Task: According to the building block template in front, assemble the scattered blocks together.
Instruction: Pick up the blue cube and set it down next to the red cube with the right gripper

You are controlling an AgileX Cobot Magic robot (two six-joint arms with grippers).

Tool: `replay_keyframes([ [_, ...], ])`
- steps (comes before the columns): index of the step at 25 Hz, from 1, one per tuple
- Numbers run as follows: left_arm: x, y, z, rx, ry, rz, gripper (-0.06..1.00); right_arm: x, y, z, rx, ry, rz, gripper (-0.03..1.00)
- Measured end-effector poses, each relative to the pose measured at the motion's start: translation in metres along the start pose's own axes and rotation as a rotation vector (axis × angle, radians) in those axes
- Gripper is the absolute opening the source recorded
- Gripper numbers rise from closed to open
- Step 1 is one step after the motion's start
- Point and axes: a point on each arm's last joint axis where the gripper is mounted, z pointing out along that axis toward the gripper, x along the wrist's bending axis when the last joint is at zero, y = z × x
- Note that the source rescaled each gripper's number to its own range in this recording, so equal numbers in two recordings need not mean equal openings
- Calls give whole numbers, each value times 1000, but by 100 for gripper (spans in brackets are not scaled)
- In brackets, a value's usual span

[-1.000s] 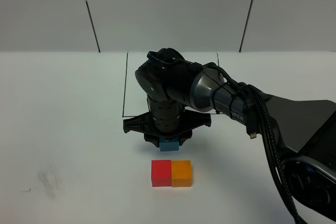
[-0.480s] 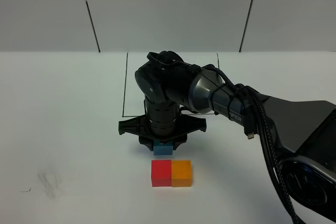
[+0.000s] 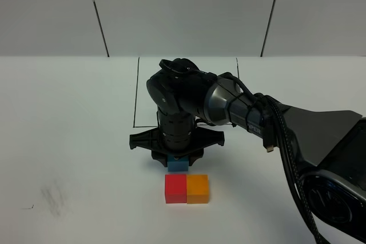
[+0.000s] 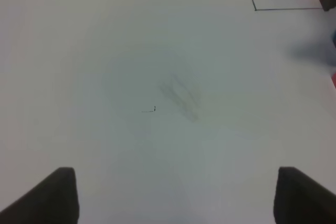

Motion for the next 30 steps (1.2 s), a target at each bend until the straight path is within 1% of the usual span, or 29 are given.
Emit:
replay_keyframes([
  [13,0,0,0,0,2,1,93,-2,-3,12,43,-41,4,22],
  [21,0,0,0,0,2,1,93,2,-3,13,36,0,17,22],
  [30,0,0,0,0,2,1,93,2,-3,13,35,4,18,22],
])
